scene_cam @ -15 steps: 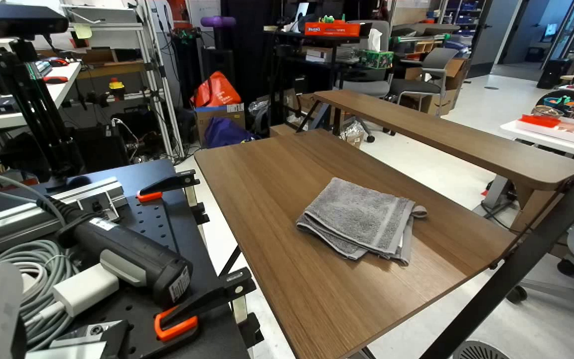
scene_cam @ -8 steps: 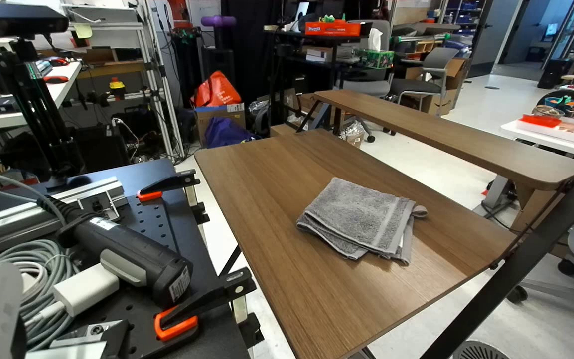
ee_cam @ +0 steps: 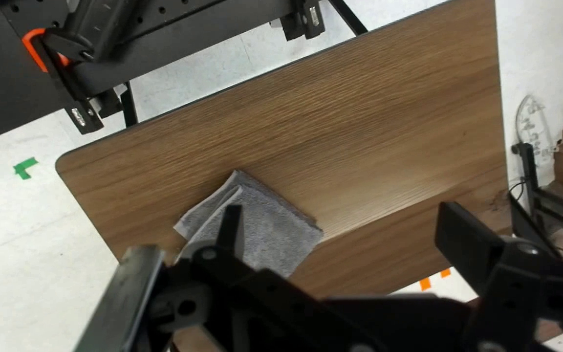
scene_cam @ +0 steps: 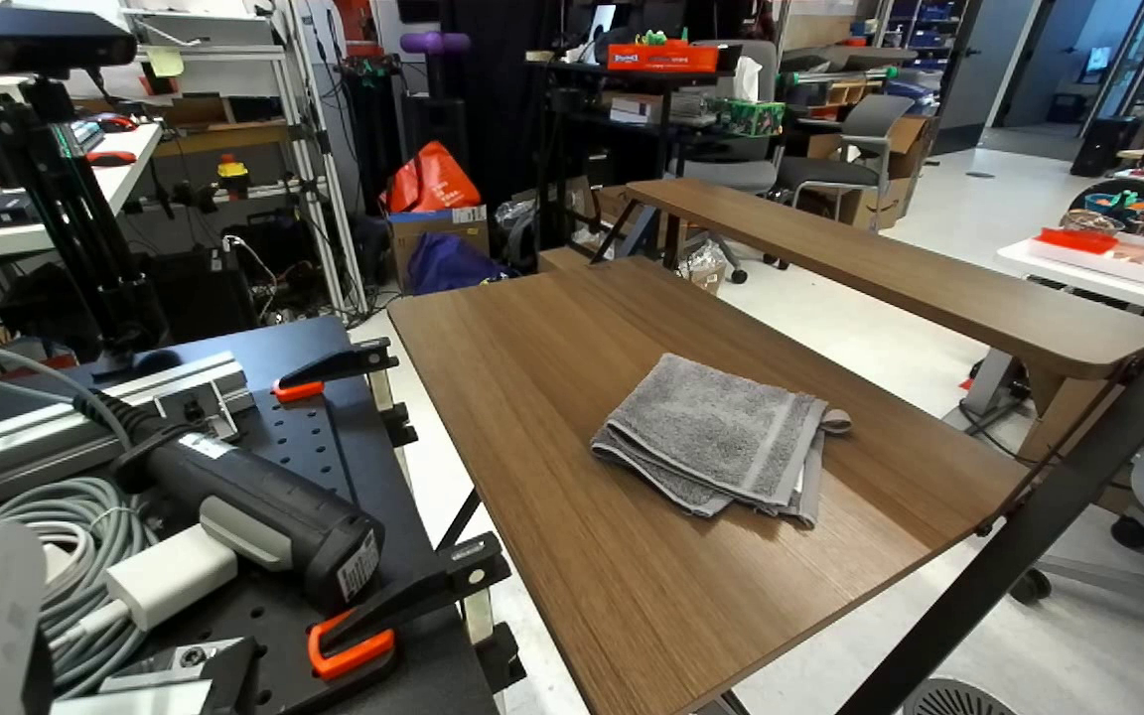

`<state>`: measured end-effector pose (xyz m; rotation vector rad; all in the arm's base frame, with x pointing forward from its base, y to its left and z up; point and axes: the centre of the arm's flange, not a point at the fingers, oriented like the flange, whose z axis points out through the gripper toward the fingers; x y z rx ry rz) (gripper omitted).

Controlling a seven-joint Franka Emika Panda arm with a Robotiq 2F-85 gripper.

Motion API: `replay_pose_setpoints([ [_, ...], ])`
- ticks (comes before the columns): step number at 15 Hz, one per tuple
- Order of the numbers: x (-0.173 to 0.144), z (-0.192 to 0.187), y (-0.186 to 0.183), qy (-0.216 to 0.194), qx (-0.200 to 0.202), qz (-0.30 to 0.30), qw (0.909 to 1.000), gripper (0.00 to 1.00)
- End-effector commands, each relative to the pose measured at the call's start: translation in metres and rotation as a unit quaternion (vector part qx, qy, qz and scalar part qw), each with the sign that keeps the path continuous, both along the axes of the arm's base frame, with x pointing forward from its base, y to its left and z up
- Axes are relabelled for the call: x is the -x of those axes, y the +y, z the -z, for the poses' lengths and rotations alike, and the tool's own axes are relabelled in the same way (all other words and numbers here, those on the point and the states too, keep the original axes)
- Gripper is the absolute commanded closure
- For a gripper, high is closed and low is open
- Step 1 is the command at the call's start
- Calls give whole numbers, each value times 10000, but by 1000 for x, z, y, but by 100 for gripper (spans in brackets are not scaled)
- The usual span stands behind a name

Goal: Move the grey towel to the left

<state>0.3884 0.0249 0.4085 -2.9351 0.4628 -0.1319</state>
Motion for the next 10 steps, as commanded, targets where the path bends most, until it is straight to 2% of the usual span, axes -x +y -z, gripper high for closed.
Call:
replay_pose_setpoints([
  [1,-27,40,-31,110,-87,388,9991,0],
  [10,-55,140,-87,242,-92,1219,9922,0],
])
